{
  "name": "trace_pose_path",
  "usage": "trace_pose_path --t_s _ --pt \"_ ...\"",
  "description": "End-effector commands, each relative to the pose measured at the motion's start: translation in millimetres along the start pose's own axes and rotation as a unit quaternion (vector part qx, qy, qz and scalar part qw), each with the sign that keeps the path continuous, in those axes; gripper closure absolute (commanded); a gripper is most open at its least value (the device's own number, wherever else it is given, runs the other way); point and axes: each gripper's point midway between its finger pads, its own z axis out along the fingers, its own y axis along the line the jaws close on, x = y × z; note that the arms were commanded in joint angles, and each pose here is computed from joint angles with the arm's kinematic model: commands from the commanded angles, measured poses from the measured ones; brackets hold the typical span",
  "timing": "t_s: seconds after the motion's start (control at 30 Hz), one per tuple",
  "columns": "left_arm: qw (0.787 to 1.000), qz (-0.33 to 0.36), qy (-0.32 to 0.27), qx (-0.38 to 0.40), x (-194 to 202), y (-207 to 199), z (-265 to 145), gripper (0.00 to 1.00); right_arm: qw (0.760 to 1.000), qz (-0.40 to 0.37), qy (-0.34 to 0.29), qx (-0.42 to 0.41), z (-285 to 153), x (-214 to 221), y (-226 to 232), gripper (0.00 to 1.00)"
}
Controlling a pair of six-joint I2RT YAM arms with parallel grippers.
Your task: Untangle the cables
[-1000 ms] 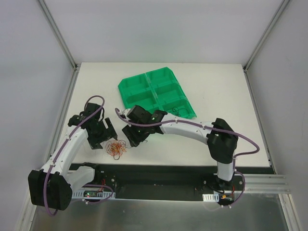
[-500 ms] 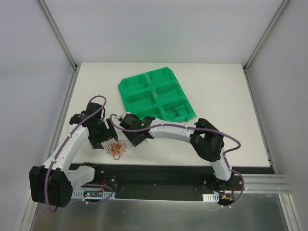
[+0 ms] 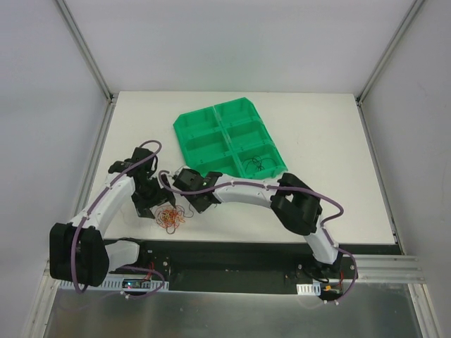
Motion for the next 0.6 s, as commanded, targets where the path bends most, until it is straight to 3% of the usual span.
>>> trace_pose_path --t_s 0.0,0.13,0.3,0.57 --pt "0.999 0.002 0.033 0.006 2 -5 11 0.21 0.998 -0.006 -0.051 -0.037 -56 -17 2 1.00" --pt "0.998 -0.004 0.064 -0.012 5 -1 27 0.23 0.991 0.011 -0.129 -0.040 -126 -36 -15 1.00" --pt "0.996 -0.012 0.082 -0.033 3 4 45 0.25 0.971 0.035 -0.236 0.013 -224 -67 -67 1.00" --pt "0.994 -0.018 0.094 -0.051 -2 6 61 0.27 0.891 0.130 -0.432 0.057 -402 -108 -138 1.00"
